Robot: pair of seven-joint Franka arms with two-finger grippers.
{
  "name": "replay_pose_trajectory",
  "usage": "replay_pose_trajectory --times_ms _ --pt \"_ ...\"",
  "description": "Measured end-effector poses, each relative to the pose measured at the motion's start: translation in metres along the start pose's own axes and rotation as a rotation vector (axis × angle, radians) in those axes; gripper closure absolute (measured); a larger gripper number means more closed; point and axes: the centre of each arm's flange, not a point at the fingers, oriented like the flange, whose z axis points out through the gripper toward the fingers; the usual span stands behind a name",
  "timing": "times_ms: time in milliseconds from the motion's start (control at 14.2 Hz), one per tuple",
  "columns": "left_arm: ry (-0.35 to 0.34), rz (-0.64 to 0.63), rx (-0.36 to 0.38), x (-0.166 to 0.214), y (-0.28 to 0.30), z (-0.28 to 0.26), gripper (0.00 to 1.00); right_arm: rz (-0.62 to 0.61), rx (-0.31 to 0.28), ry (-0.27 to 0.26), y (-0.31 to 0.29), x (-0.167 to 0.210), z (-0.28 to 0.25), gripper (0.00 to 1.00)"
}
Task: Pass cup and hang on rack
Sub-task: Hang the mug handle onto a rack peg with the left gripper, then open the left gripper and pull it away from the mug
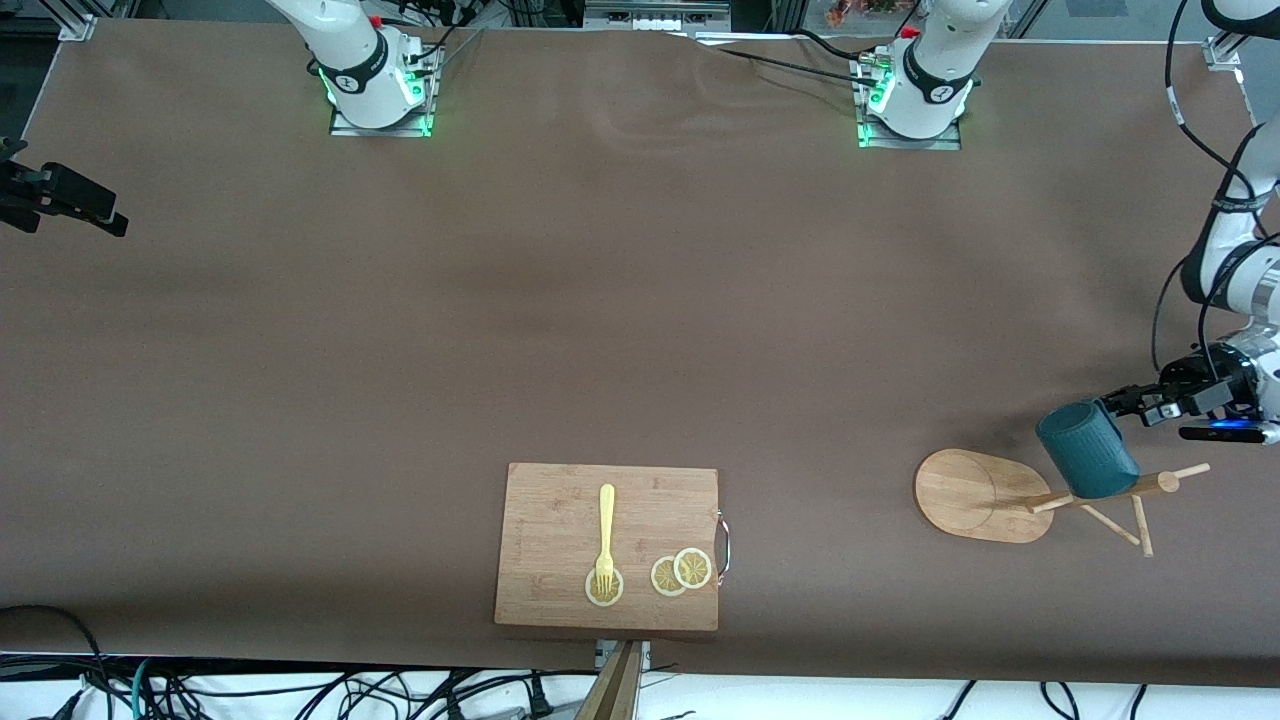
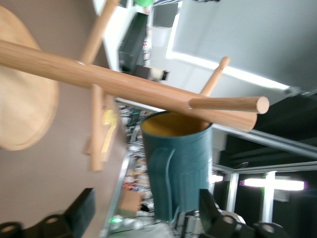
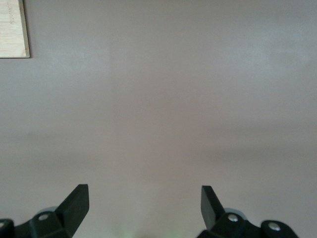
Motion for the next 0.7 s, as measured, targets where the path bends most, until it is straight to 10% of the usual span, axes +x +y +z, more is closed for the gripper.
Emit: replay_pose_trajectory --times_ms 703 --pt "-0.166 0.195 0.443 -0.014 0.086 -0.1 0.0 -0.002 0.0 0.0 -0.001 0.0 0.0 0.0"
